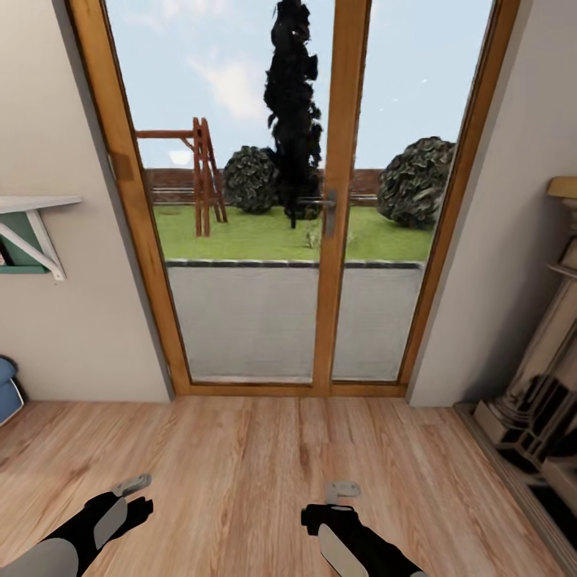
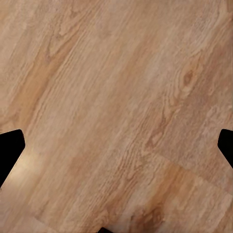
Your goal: Place each of the two pumpkins and all three candles from the living room inside a cabinet in the living room (use any cabinet), then make sure every cabinet is closed, and position the cauldron so it is next to a table in the living room.
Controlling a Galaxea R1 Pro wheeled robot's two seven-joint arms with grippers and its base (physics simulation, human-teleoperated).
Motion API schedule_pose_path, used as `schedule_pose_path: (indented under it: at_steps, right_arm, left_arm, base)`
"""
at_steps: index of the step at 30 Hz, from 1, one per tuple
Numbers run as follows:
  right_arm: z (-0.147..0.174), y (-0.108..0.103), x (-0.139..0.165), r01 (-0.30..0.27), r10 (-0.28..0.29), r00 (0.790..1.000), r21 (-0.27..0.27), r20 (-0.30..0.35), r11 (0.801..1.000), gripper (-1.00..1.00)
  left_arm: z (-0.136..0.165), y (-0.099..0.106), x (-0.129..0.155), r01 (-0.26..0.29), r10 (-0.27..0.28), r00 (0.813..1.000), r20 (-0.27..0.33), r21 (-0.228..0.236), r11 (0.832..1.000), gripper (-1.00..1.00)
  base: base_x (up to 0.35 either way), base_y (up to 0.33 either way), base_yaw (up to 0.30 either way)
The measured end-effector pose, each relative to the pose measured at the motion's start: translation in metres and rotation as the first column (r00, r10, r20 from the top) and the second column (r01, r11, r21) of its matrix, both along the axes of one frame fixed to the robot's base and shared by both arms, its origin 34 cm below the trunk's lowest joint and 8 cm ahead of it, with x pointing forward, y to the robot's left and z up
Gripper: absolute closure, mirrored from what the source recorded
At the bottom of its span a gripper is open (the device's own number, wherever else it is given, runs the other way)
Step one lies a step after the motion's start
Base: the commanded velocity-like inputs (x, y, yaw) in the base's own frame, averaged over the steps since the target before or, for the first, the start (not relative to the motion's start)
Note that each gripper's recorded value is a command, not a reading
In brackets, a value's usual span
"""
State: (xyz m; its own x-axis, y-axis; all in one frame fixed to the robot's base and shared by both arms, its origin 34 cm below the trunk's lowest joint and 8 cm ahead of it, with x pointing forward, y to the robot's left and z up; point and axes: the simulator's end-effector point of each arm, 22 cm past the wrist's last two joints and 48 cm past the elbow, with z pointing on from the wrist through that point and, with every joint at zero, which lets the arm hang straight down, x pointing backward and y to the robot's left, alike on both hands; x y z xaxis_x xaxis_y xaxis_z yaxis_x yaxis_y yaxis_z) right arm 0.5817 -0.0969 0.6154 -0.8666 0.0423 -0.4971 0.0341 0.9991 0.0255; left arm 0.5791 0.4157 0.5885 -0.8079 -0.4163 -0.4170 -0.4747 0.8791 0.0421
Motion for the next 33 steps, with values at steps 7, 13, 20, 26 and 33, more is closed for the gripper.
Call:
schedule_pose_path:
  at_steps: [7, 13, 20, 26, 33]
  right_arm:
    - [0.0000, 0.0000, 0.0000, 0.000, 0.000, 1.000, 0.000, 0.000, 1.000, -1.00]
    - [0.0000, 0.0000, 0.0000, 0.000, 0.000, 1.000, 0.000, 0.000, 1.000, -1.00]
    - [0.0000, 0.0001, 0.0002, 0.000, 0.000, 1.000, 0.000, 0.000, 1.000, -1.00]
    - [-0.0002, 0.0000, 0.0001, 0.000, 0.000, 1.000, 0.000, 0.000, 1.000, -1.00]
    - [-0.0003, -0.0001, 0.0001, 0.000, 0.000, 1.000, 0.000, 0.000, 1.000, -1.00]
  left_arm:
    - [0.0038, 0.0041, 0.0069, -0.001, 0.000, 0.999, 0.036, 0.022, 1.000, -1.00]
    - [0.0040, 0.0044, 0.0073, -0.001, 0.000, 0.999, 0.039, 0.023, 1.000, -1.00]
    - [0.0042, 0.0044, 0.0077, -0.001, 0.000, 0.999, 0.039, 0.023, 1.000, -1.00]
    - [0.0038, 0.0042, 0.0073, -0.002, 0.001, 0.999, 0.038, 0.022, 1.000, -1.00]
    - [0.0038, 0.0042, 0.0076, -0.002, 0.001, 0.999, 0.039, 0.022, 1.000, -1.00]
  base:
    - [0.247, -0.057, 0.000]
    - [0.220, -0.024, 0.000]
    - [0.168, -0.090, 0.000]
    - [0.125, -0.011, 0.000]
    - [0.023, 0.000, 0.000]
